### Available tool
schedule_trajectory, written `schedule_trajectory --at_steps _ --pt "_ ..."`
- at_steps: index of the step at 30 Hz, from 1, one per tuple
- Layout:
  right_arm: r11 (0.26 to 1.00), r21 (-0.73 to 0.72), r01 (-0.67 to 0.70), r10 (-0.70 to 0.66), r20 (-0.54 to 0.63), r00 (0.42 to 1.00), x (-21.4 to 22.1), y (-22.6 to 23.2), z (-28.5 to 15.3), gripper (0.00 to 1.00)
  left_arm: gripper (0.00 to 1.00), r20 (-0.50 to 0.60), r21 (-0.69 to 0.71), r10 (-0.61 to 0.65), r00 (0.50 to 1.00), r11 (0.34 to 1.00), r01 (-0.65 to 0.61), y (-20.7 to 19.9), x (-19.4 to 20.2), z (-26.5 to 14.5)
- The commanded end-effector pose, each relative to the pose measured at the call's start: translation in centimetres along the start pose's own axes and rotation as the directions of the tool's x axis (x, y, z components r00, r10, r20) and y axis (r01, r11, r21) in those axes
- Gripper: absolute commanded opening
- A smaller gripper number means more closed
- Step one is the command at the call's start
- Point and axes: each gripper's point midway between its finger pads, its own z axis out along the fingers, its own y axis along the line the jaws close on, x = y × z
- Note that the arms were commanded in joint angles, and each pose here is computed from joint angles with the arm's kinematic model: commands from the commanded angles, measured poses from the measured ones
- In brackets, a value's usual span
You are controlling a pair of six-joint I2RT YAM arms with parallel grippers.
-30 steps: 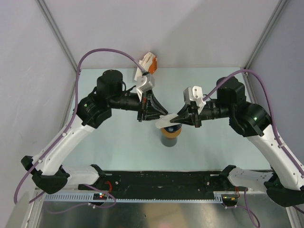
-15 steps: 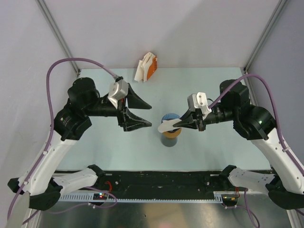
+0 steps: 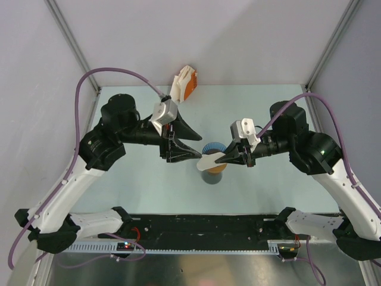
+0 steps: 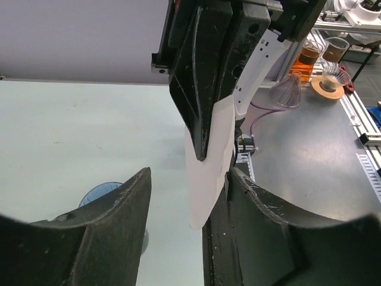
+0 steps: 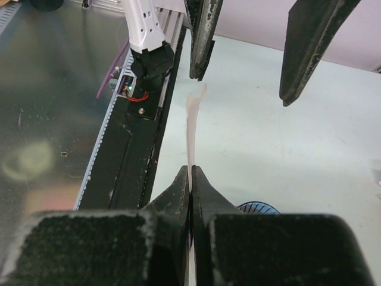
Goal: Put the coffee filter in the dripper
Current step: Adjust the coffee filter.
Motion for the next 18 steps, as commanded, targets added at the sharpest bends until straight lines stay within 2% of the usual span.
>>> schedule_trajectory --at_steps 1,18 --pt "0.999 0.003 0.035 -0.035 0.020 0.999 -1.1 0.1 -0.2 0.00 0.59 0.041 -0.003 0.051 0.998 0.999 -0.051 -0.4 -2.2 0.0" --pt "0.999 0.020 0.032 -0.033 0.033 0.999 -1.6 -0.2 -0.2 0.00 0.54 0.018 0.000 0.054 0.998 0.999 -0.054 -0.2 -1.1 0.8"
